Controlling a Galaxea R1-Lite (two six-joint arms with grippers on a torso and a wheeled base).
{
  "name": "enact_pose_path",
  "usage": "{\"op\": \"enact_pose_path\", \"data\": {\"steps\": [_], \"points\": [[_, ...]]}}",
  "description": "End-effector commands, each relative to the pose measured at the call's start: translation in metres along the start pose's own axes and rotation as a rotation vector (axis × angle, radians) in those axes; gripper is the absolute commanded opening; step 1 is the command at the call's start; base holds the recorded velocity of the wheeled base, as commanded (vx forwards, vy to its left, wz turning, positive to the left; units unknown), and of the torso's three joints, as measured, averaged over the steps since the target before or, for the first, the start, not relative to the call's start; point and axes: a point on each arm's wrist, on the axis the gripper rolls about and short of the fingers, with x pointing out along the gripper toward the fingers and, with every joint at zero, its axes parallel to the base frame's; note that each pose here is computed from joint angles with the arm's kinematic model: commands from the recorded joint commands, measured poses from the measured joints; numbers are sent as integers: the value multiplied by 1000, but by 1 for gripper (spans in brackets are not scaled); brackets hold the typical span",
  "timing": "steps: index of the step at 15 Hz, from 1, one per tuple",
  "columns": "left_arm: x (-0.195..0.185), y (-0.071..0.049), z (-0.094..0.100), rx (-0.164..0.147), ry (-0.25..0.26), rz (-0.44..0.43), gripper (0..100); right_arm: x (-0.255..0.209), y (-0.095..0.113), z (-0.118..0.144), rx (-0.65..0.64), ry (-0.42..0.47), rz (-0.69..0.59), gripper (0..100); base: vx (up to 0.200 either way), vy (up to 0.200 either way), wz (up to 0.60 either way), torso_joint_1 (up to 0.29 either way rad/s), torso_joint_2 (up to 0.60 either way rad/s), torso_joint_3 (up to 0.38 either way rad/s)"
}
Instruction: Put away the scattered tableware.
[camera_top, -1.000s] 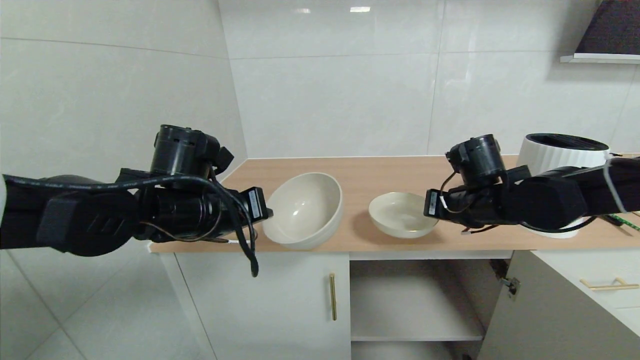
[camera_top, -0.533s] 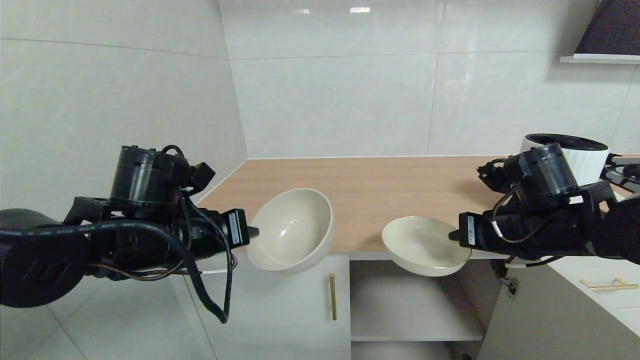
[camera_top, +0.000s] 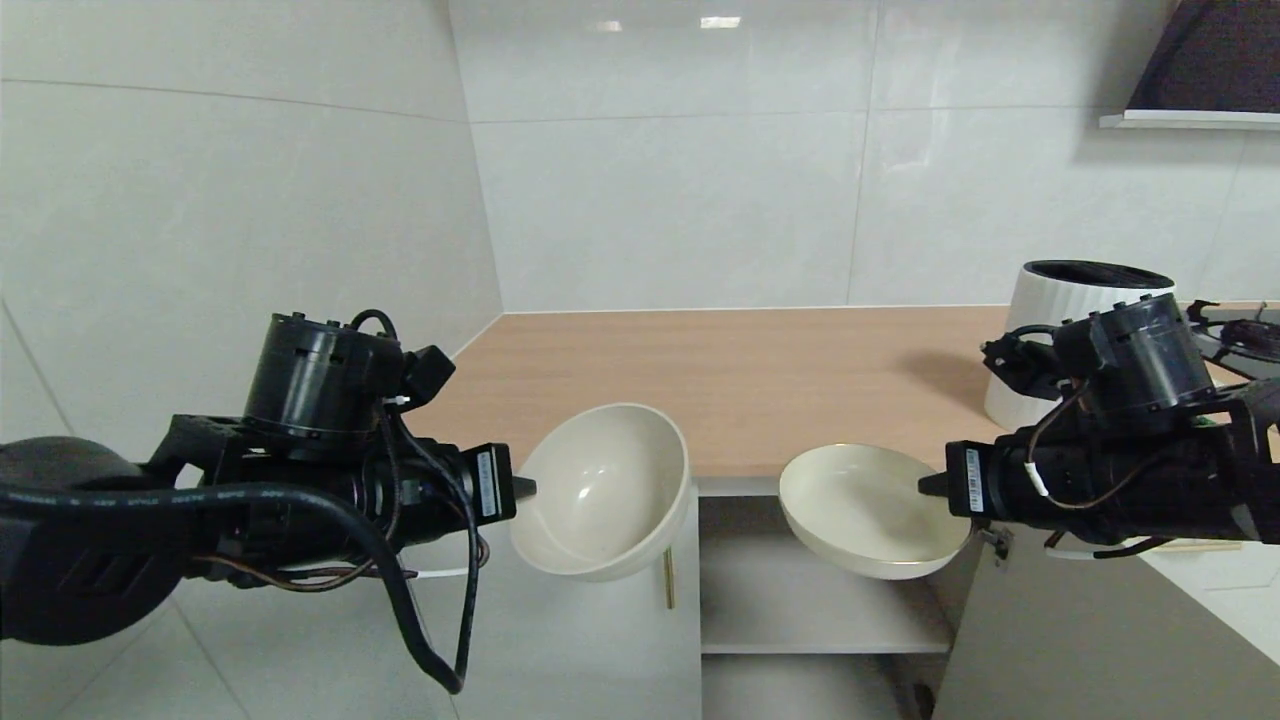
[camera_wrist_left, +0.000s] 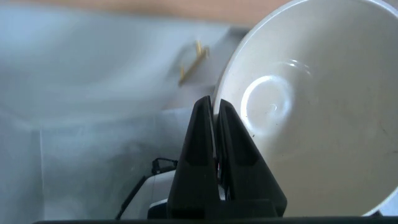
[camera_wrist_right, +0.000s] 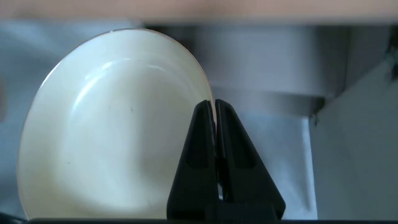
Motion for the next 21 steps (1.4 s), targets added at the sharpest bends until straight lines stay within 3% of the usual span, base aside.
{"op": "enact_pose_path", "data": {"steps": [1, 21], "points": [[4, 1, -1, -1, 12, 6, 0, 9, -1, -2, 1, 23, -13, 0, 0, 0, 0, 0, 0, 0], [15, 2, -5, 0, 41, 22, 0, 32, -4, -9, 0, 78, -38, 0, 0, 0, 0, -14, 35, 20]]}}
